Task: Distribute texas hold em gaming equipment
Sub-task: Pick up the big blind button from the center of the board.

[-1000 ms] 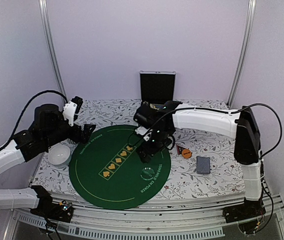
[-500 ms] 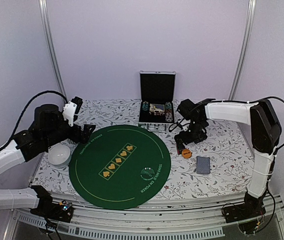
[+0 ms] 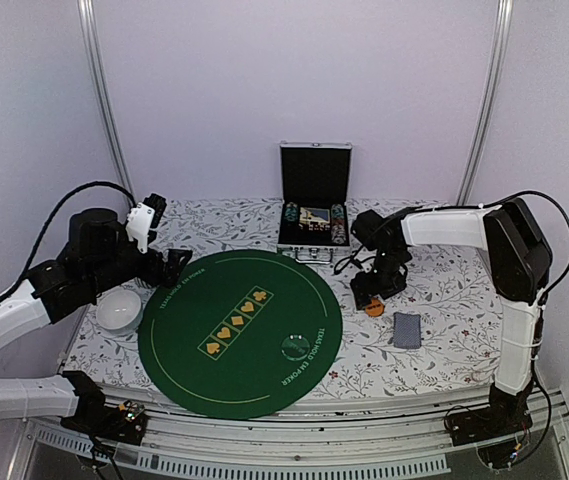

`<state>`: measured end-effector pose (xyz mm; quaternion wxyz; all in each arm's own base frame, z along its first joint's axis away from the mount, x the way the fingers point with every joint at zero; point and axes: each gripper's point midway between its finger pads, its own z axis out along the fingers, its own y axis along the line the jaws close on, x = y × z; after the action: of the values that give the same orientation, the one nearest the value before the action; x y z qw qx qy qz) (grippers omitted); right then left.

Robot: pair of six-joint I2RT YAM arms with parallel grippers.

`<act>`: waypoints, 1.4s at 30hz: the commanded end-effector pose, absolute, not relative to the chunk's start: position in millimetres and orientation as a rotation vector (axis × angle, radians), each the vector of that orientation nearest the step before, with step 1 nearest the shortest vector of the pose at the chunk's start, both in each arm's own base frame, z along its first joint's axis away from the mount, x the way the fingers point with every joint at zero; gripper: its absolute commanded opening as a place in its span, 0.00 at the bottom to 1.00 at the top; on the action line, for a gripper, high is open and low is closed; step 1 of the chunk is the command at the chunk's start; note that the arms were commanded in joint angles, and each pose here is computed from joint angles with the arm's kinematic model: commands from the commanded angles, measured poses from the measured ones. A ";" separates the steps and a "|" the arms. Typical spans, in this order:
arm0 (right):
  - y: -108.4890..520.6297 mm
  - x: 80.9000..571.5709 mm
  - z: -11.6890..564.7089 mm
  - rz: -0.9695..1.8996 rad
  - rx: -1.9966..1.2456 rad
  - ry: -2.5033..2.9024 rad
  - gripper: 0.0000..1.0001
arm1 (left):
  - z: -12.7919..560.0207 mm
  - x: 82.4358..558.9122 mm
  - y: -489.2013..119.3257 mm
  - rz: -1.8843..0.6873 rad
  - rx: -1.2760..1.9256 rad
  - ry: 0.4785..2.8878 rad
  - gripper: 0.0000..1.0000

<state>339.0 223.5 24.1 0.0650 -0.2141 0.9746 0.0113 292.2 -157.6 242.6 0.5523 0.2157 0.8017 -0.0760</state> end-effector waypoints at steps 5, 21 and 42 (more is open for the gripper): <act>212.0 317.3 7.7 -0.019 -0.635 3.028 0.74 | 238.1 292.9 -157.4 -0.185 0.512 1.896 0.98; 223.4 311.8 24.0 0.060 -0.686 2.990 0.73 | 238.8 292.6 -157.3 -0.187 0.512 1.894 0.98; 217.0 326.7 5.3 0.005 -0.718 3.006 0.44 | 238.9 292.0 -157.8 -0.191 0.514 1.893 0.98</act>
<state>327.3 217.0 13.3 0.0371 -0.2289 0.9727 0.0012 291.4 -157.7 238.6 0.5487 0.2176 0.8036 -0.0763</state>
